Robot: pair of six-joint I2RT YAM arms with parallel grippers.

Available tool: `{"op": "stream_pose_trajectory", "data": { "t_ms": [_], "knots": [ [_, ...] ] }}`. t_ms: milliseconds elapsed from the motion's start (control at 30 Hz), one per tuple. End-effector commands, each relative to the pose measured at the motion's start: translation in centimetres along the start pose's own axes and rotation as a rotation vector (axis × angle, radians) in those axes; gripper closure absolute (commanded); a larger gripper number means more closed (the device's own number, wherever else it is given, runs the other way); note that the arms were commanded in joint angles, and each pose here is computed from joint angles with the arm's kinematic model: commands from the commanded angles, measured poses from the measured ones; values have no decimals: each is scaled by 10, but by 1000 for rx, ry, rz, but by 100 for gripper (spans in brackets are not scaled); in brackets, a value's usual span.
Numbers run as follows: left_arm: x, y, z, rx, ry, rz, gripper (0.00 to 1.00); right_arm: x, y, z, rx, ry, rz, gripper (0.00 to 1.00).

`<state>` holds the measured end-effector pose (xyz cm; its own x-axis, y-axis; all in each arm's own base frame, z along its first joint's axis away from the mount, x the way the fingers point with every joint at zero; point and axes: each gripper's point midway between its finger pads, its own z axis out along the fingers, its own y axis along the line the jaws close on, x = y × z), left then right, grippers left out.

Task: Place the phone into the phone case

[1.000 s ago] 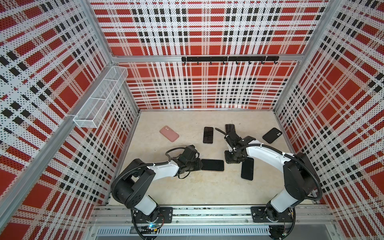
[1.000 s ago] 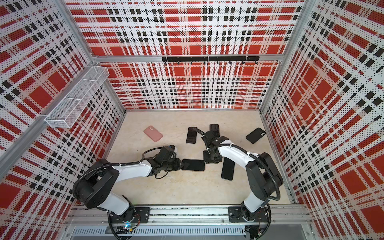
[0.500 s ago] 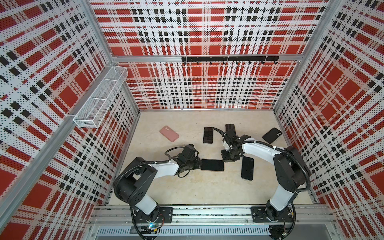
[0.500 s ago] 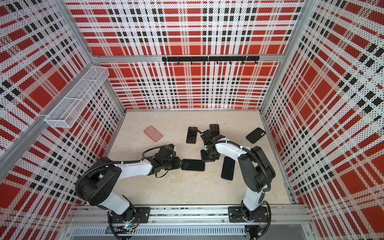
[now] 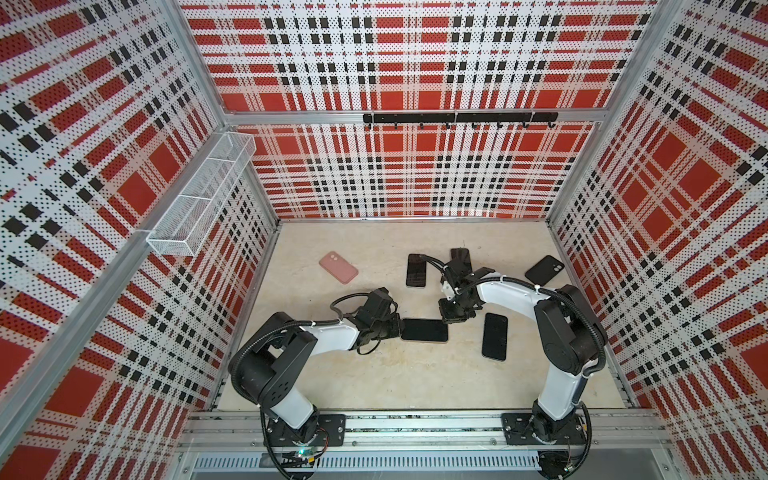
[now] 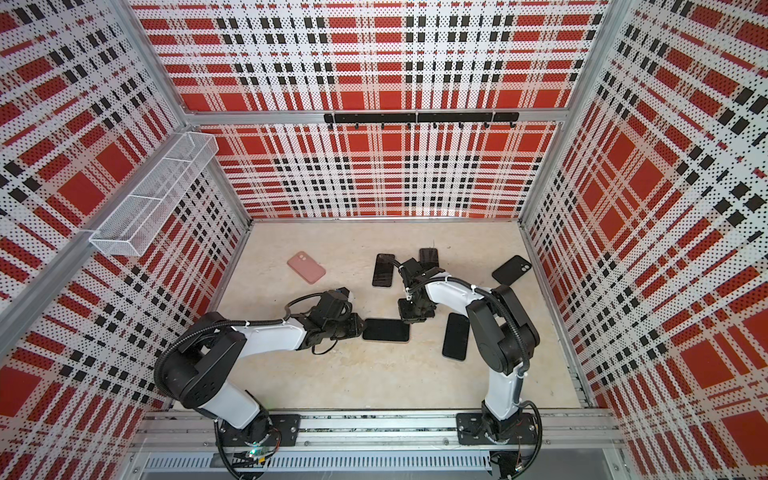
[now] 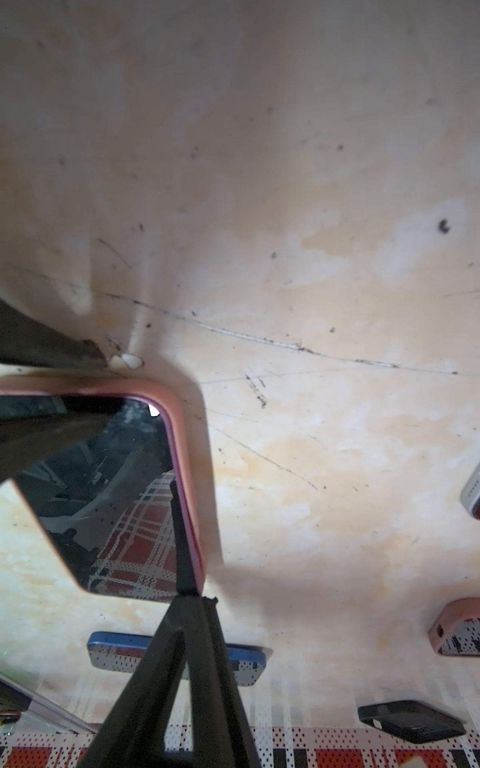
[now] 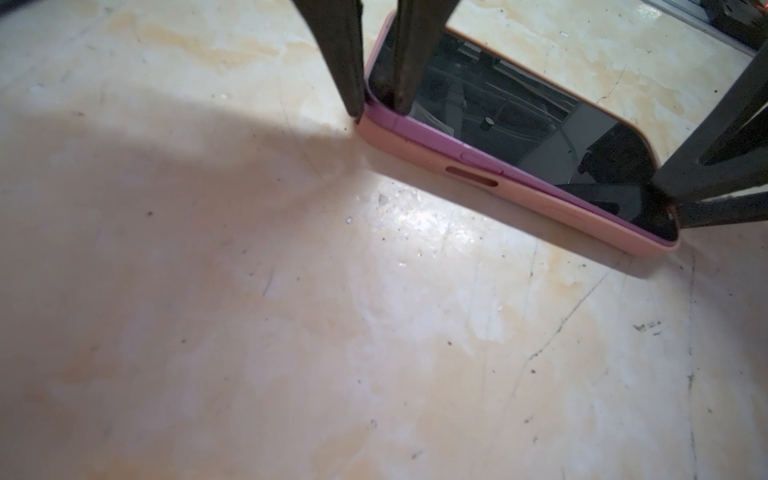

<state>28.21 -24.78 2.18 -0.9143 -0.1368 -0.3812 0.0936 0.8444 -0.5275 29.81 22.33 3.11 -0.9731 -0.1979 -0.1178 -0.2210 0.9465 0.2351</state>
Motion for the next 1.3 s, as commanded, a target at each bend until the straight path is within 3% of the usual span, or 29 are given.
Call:
{"op": "stream_pose_trajectory", "data": {
  "t_ms": [0, 333, 767, 1267],
  "knots": [
    [14, 12, 8, -54, 49, 6, 77, 30, -22, 22, 81, 136, 1, 84],
    [18, 12, 11, -65, 61, 12, 78, 61, -28, 43, 129, 290, -36, 89],
    [21, 14, 12, -69, 68, 10, 78, 117, -31, 87, 179, 482, -68, 87],
    [23, 15, 14, -64, 69, 5, 79, 147, -30, 126, 157, 542, -53, 88]
  ]
}}
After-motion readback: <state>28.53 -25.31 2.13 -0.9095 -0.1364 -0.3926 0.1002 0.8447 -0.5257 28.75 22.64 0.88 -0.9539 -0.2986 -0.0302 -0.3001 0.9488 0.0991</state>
